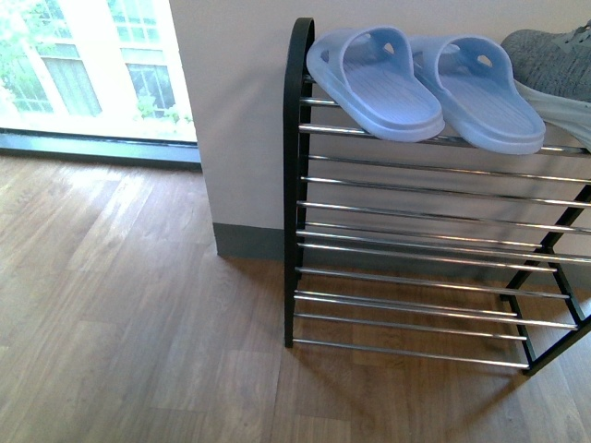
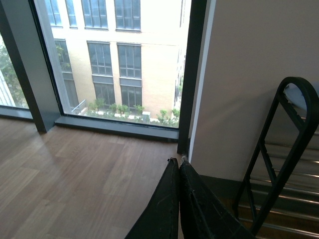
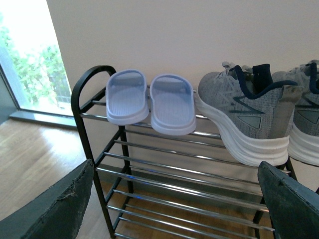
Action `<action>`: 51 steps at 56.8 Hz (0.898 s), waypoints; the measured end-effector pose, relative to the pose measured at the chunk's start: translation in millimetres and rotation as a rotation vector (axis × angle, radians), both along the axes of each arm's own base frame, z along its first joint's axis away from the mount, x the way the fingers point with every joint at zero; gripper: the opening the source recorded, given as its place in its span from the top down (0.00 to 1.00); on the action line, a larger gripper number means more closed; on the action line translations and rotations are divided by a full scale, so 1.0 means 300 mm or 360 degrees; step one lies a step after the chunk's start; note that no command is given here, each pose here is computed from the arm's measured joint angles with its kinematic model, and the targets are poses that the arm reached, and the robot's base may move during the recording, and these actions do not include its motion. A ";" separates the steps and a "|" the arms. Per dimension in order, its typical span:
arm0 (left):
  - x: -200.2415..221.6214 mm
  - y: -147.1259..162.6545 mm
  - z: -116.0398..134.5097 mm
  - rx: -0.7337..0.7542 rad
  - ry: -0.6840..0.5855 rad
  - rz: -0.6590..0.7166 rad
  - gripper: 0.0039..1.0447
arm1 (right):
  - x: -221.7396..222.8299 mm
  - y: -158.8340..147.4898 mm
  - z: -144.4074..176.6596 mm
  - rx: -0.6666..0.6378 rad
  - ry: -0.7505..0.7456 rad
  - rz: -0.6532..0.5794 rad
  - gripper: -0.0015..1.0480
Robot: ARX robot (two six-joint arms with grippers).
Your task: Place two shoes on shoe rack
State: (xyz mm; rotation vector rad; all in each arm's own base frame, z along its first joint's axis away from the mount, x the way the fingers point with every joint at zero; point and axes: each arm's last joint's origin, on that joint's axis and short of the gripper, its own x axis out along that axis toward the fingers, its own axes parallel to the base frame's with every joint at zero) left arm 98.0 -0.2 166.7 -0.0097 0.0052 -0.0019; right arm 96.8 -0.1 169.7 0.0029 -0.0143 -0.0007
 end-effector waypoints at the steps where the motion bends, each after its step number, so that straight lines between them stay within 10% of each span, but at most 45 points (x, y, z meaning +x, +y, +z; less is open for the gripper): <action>1: 0.000 0.000 0.000 0.0000 -0.0001 0.0000 0.99 | 0.000 0.000 0.000 0.0000 0.0000 -0.0001 0.09; 12: 0.000 0.000 0.001 -0.0001 -0.0003 0.0000 0.98 | 0.000 0.000 0.000 0.0000 0.0000 -0.0001 0.09; 42: 0.000 0.000 0.001 0.0000 -0.0004 0.0000 0.11 | 0.000 0.000 0.000 0.0000 -0.0001 -0.0001 0.09; 51: 0.000 0.000 0.001 0.0003 -0.0004 0.0000 0.09 | 0.000 0.000 0.000 0.0000 0.0000 -0.0001 0.09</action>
